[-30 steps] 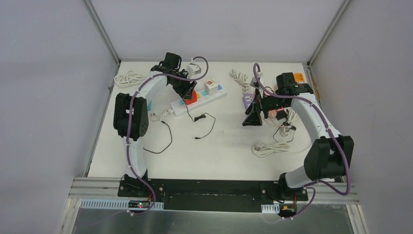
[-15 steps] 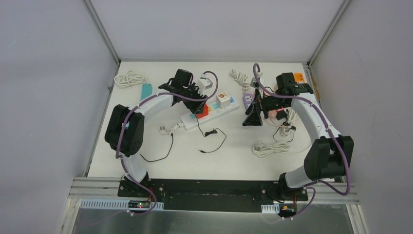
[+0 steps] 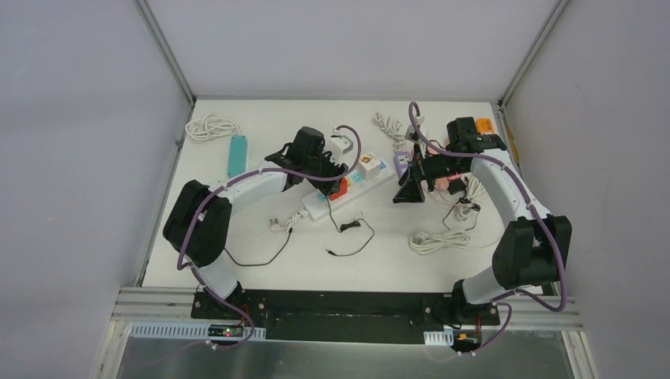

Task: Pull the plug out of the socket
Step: Move the socket to the center of the board.

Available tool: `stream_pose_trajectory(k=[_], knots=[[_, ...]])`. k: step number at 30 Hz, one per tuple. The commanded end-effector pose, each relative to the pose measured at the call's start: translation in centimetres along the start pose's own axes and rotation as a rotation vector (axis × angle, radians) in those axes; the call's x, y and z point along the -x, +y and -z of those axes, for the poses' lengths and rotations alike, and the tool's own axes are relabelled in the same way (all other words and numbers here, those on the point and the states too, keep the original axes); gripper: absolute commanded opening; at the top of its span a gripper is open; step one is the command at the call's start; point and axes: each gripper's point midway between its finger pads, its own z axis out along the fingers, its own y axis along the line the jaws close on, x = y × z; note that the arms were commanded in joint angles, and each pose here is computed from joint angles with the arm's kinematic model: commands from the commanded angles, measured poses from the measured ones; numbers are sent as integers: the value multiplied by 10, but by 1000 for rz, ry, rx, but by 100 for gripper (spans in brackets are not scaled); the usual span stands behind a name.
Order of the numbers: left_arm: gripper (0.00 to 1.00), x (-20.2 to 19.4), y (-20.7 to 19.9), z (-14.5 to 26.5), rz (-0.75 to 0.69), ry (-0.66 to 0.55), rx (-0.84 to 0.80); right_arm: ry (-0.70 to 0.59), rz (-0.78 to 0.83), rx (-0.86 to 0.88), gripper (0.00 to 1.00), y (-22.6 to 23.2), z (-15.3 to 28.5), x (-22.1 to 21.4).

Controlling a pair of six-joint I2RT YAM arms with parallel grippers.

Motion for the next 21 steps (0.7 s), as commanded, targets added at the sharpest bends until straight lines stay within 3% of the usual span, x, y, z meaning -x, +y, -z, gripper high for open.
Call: stream_pose_trajectory(k=[1,6,8,18,21], knots=[[29,-22,-19,-1,113,70,-11,-17,42,-14,95,-7,0,11],[63,-14,-20,-2,145,60,-4,-12,26,-22,95,-11,-1,9],[72,-9,-21,-2,145,50,-11,-12,23,-23,95,-12,-2,9],[87,39,-21,23,124,-69,1,-10,15,-27,95,-15,-2,8],[99,50,-22,34,111,-104,9,-10,15,-27,95,-15,-2,7]])
